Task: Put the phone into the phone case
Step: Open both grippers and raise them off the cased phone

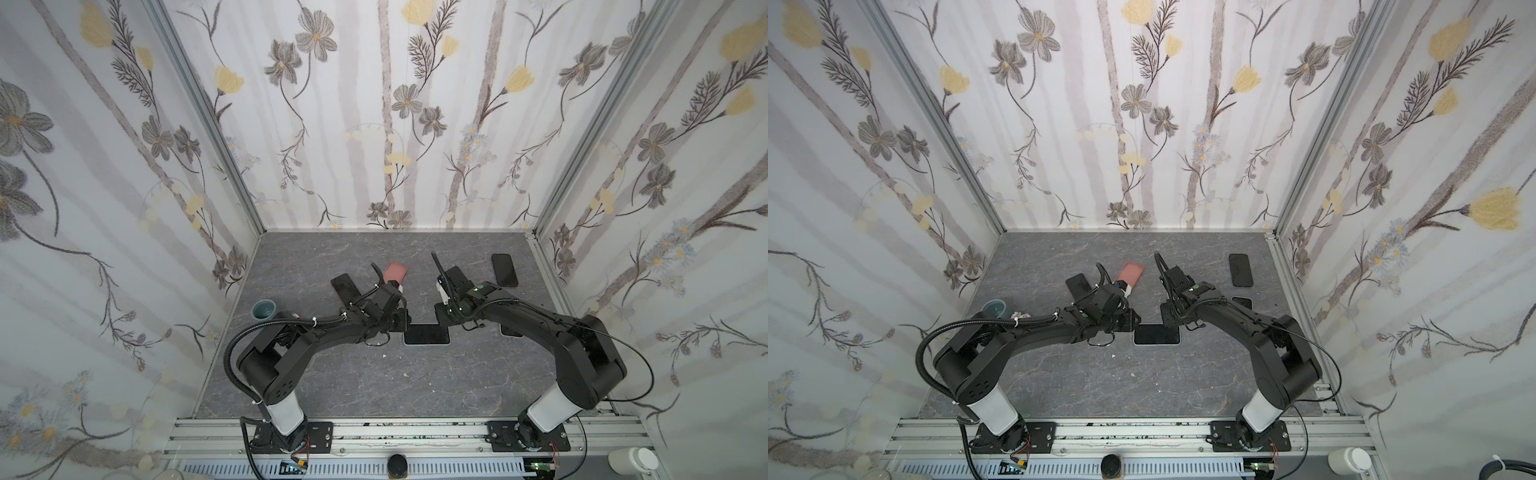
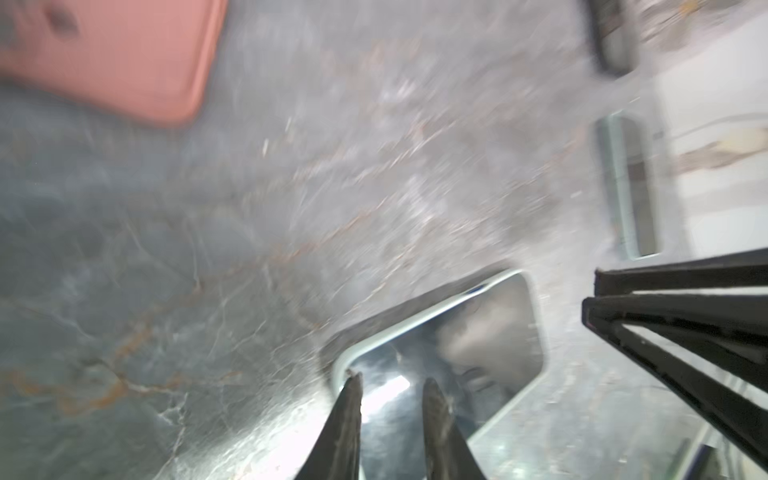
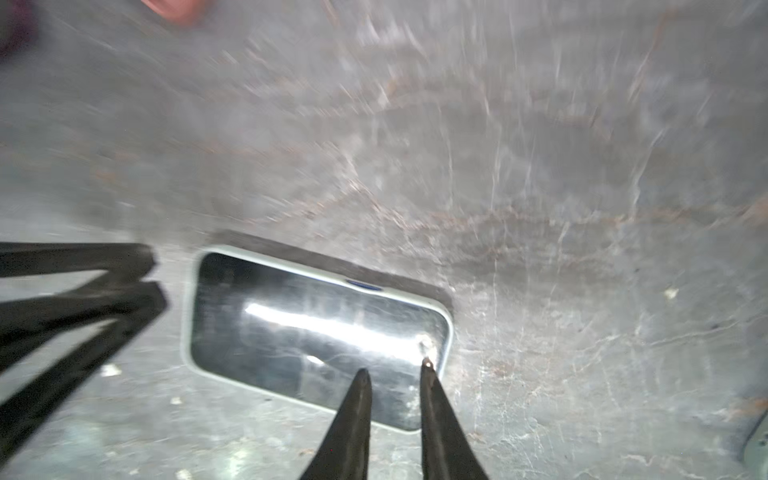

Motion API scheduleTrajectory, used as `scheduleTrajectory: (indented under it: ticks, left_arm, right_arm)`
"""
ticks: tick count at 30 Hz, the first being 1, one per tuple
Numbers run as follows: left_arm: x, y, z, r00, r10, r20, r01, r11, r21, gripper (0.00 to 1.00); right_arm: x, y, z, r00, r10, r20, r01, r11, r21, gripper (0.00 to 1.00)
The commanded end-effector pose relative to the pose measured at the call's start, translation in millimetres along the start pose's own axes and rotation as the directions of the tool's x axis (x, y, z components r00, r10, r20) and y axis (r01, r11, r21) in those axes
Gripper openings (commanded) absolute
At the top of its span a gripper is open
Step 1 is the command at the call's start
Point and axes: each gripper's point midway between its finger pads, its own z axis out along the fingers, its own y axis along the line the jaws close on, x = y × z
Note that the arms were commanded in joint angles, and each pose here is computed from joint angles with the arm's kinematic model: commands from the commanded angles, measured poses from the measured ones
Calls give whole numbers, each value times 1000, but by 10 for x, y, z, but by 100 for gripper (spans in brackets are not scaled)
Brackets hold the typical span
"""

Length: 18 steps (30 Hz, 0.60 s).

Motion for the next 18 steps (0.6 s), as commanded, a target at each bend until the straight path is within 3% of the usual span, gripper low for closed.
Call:
scheduleTrajectory:
  ticks: [1,5,8,12,14,15,16,18]
  left_arm:
    - [-323,-118,-317,990,85,112,-83,996,-21,28]
    - [-665,-288,-899,949,196,249,-189,981,-49,41]
    - [-808,-390,-1380,897,281,340,-273,959,-74,54]
    - [-827,-371,-1916,811,383,442,-361,922,-138,76]
    - [-718,-293,-2056,761,456,461,-424,888,-179,91]
    - [-634,-226,-2051,747,489,450,-450,871,-198,96]
    - [-524,-157,-2064,731,520,443,-478,852,-212,100]
    - [-324,-50,-2055,710,564,422,-524,823,-218,100]
  right_arm:
    - [-341,145,-378,983,-89,162,99,994,-52,25]
    - [-680,348,-988,896,-165,413,227,968,-107,28]
    - [-774,470,-1386,762,-247,598,374,923,-95,38]
    - [-642,548,-1679,559,-357,748,538,843,0,73]
    - [-436,659,-1686,449,-430,783,658,752,36,87]
    - [-268,718,-1595,423,-463,779,717,697,25,89]
    - [-108,790,-1533,400,-487,776,771,637,2,93]
    - [108,873,-1425,411,-494,766,815,575,-67,99]
